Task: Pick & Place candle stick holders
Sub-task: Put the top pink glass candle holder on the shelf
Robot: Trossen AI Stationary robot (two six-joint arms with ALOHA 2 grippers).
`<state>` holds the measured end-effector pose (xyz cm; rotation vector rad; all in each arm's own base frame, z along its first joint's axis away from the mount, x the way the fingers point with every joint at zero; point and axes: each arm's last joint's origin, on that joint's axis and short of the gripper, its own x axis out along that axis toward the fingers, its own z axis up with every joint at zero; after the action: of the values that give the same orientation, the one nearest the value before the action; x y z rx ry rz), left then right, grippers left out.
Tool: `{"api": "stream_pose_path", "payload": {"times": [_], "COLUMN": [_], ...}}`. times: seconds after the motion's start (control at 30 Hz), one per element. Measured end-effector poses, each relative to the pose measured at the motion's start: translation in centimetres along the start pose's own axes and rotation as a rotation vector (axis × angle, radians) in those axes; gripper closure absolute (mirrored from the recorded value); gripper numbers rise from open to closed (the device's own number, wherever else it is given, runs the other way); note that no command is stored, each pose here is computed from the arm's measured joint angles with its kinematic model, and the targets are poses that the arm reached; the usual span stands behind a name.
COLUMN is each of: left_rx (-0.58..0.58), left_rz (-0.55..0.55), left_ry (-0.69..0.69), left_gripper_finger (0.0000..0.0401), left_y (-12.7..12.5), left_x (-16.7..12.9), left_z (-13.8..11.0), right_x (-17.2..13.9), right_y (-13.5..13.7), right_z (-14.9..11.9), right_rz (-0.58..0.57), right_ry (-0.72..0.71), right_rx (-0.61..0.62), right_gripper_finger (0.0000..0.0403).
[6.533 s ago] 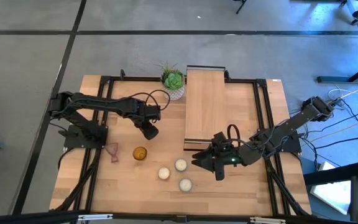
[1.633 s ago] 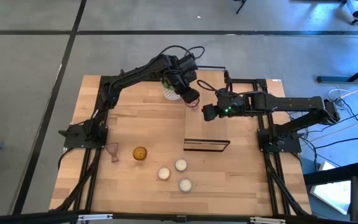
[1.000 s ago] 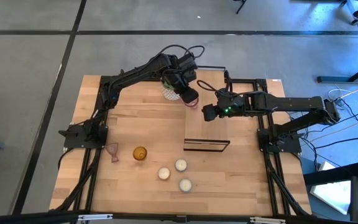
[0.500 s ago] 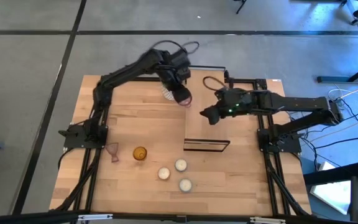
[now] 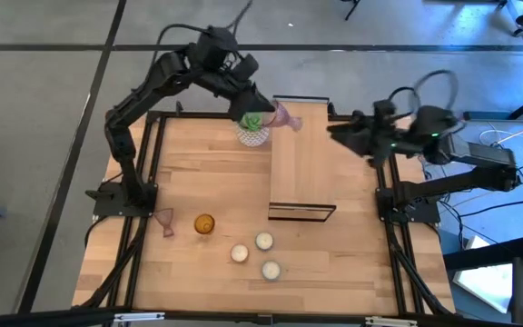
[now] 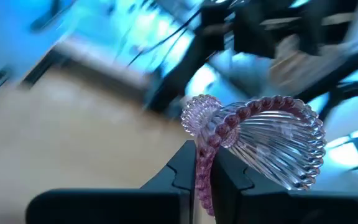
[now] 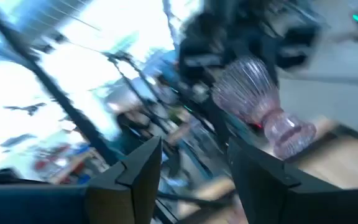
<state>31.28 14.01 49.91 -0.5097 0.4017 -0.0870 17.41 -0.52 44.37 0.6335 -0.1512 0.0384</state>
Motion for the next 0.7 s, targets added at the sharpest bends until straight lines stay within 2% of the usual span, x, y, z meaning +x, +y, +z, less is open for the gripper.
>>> {"api": "stream_pose_path", "payload": {"times": [0.17,0.23,0.53,0.7], "left_rx": [0.048,0.064,0.016,0.015], "left_rz": [-0.199,-0.246,-0.263,-0.259], "left_ry": [-0.078,-0.093,-0.104,-0.108], "left_gripper_finger": [0.0383,0.0383,0.0383,0.0383], "left_y": [-2.3,-3.0,-1.9,-1.8], "left_x": [0.8,1.5,3.8,3.9], "left_z": [1.0,1.1,0.6,0.6], "right_x": [0.0,0.4,2.3,2.6], "right_y": [0.2,0.1,0.0,-0.1], "right_z": [0.1,-0.1,-0.9,-1.0], "right_rz": [0.038,0.046,0.124,0.133], "right_ry": [0.002,0.022,0.07,0.064], "right_rx": [-0.027,-0.023,0.006,0.008], "right_gripper_finger": [0.0215,0.0215,0.0215,0.0215]}}
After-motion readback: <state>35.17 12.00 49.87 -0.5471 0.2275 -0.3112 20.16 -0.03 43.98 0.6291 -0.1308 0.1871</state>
